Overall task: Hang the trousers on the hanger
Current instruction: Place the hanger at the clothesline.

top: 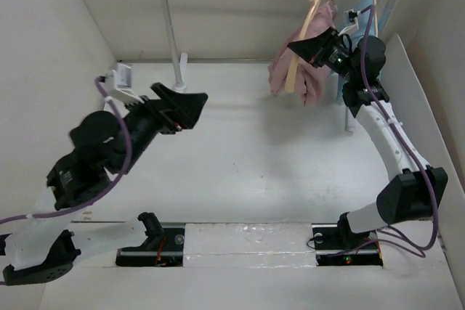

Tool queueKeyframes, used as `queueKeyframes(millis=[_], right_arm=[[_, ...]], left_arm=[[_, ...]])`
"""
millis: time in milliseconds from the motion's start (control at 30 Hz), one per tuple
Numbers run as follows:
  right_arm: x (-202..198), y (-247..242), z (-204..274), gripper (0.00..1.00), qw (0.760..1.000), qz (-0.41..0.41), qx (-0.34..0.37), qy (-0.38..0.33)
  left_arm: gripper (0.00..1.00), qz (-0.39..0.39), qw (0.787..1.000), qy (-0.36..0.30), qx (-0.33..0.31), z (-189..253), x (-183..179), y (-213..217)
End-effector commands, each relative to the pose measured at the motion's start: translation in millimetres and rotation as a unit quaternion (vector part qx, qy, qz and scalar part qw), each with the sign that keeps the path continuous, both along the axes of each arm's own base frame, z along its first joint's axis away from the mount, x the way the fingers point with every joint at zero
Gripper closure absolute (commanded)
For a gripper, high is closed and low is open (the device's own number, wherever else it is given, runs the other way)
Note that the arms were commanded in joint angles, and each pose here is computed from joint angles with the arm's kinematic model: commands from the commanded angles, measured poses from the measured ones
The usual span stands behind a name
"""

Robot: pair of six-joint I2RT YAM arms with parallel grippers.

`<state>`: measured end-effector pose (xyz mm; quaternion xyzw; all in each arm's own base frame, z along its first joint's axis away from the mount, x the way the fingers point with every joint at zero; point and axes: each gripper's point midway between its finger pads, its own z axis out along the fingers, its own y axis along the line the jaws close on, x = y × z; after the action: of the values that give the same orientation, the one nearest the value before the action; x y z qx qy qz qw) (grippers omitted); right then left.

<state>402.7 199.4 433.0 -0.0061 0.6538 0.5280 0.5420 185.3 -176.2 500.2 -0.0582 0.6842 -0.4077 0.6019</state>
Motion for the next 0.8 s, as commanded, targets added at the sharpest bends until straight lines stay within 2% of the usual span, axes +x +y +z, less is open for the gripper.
queueKeyframes(millis=[0,67,133,367,600,767], right_arm=[[-12,-18,86,1.00,0.988,-0.002,0.019,-0.151],[0,-25,84,1.00,0.989,-0.013,0.018,-0.148],[11,-37,83,1.00,0.989,-0.029,0.020,-0.141],[41,-69,86,1.00,0.986,-0.061,0.040,-0.147],[59,-101,63,1.00,0.987,-0.089,0.051,-0.120],[74,-105,36,1.00,0.991,-0.087,0.045,-0.092]], left_arm=[[0.01,0.017,0.995,0.082,0.052,-77,7,-6],[0.01,0.021,0.993,0.099,0.058,-98,6,-5],[0.01,0.023,0.993,0.103,0.047,-102,3,1],[0.01,0.026,0.990,0.123,0.071,-126,3,-1],[0.01,0.030,0.988,0.130,0.076,-136,1,5],[0.01,0.030,0.988,0.130,0.077,-134,1,5]])
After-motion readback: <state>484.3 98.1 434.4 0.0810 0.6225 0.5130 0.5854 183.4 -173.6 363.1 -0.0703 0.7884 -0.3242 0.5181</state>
